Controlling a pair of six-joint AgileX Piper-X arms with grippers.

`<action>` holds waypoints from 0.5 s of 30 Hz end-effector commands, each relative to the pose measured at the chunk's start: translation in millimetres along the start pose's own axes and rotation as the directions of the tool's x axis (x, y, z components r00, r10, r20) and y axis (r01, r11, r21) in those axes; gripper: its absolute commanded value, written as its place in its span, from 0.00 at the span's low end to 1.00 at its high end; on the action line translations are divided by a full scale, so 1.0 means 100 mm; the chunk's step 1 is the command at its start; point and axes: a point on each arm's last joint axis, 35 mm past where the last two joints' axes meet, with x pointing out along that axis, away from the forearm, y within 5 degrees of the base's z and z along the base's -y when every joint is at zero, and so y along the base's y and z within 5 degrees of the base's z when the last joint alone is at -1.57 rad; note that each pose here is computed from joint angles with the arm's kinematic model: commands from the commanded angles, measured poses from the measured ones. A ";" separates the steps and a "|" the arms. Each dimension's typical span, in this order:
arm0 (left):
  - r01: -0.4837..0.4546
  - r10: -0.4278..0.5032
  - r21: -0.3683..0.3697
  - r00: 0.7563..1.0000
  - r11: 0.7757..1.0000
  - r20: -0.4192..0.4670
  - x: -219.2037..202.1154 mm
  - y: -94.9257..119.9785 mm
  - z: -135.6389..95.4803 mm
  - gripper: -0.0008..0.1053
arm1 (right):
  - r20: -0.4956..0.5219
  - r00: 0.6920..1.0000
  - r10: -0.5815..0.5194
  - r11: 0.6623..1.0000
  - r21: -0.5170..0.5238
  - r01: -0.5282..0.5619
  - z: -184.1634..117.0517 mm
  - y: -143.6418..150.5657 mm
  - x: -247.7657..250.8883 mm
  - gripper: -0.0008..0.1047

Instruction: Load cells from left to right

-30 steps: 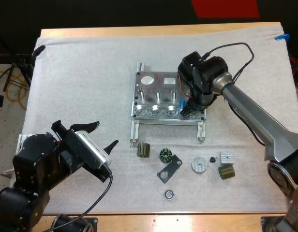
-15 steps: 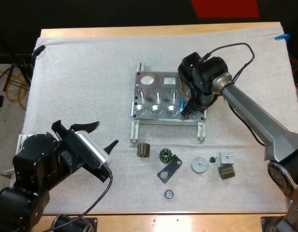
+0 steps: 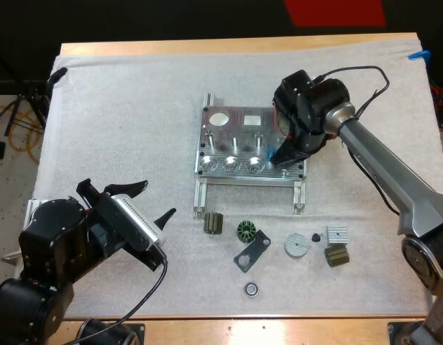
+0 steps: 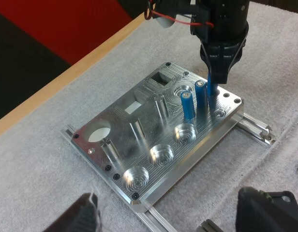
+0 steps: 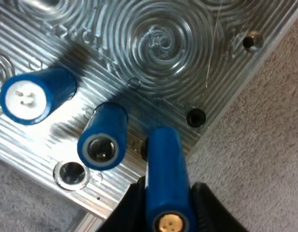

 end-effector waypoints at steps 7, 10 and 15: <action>0.004 -0.004 -0.009 1.000 1.000 0.013 -0.01 0.00 0.01 0.56 | -0.009 0.999 -0.038 0.998 0.056 0.038 -0.04 -0.07 -0.04 0.01; 0.004 -0.004 -0.009 1.000 1.000 0.013 -0.01 0.00 0.01 0.56 | 0.012 0.999 -0.047 0.997 0.059 0.046 -0.06 -0.07 -0.12 0.01; 0.004 -0.004 -0.009 1.000 1.000 0.013 -0.01 0.00 0.01 0.56 | 0.032 0.998 -0.051 0.997 0.064 0.049 -0.07 -0.08 -0.21 0.01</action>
